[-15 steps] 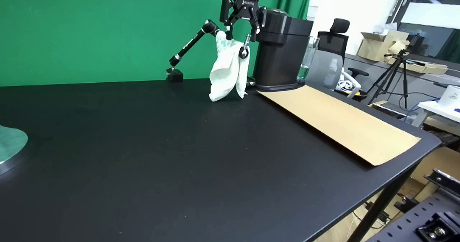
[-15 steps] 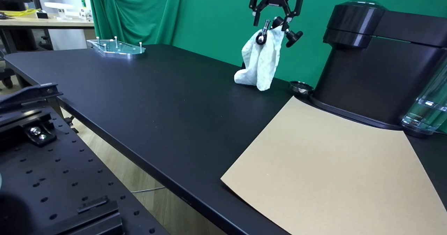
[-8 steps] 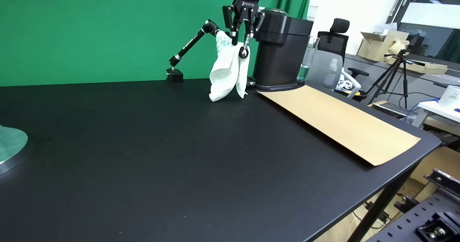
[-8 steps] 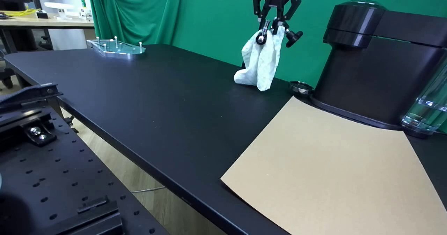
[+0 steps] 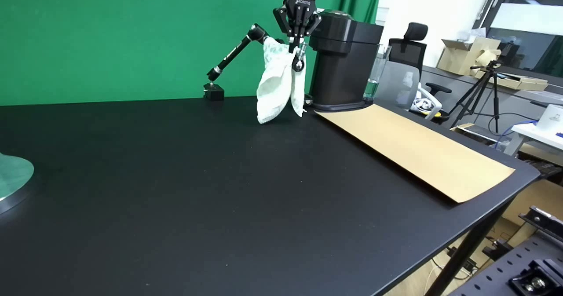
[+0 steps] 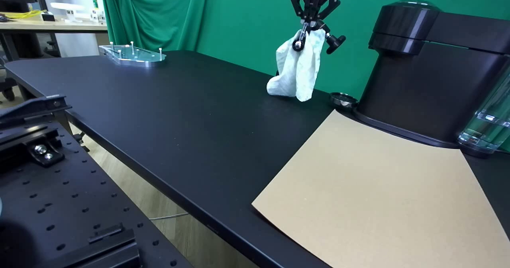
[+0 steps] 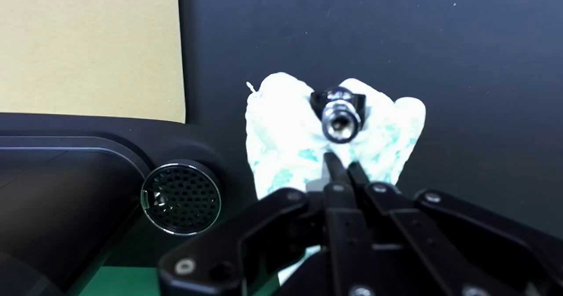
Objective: Put the cloth on the table
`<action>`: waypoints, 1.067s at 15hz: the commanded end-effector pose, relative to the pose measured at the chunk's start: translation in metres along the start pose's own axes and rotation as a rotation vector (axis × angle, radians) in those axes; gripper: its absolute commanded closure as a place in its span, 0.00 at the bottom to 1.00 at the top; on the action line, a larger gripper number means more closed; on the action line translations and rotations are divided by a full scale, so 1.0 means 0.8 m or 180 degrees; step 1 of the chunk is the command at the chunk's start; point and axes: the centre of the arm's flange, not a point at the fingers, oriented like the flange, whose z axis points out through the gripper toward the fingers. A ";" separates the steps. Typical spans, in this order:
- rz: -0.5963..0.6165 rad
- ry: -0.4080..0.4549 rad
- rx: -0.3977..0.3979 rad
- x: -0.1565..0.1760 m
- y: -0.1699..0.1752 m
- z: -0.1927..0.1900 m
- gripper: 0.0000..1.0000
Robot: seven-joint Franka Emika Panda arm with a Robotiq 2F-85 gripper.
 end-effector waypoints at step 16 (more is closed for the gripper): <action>-0.1442 -0.0324 -0.0439 -0.035 -0.169 0.012 0.99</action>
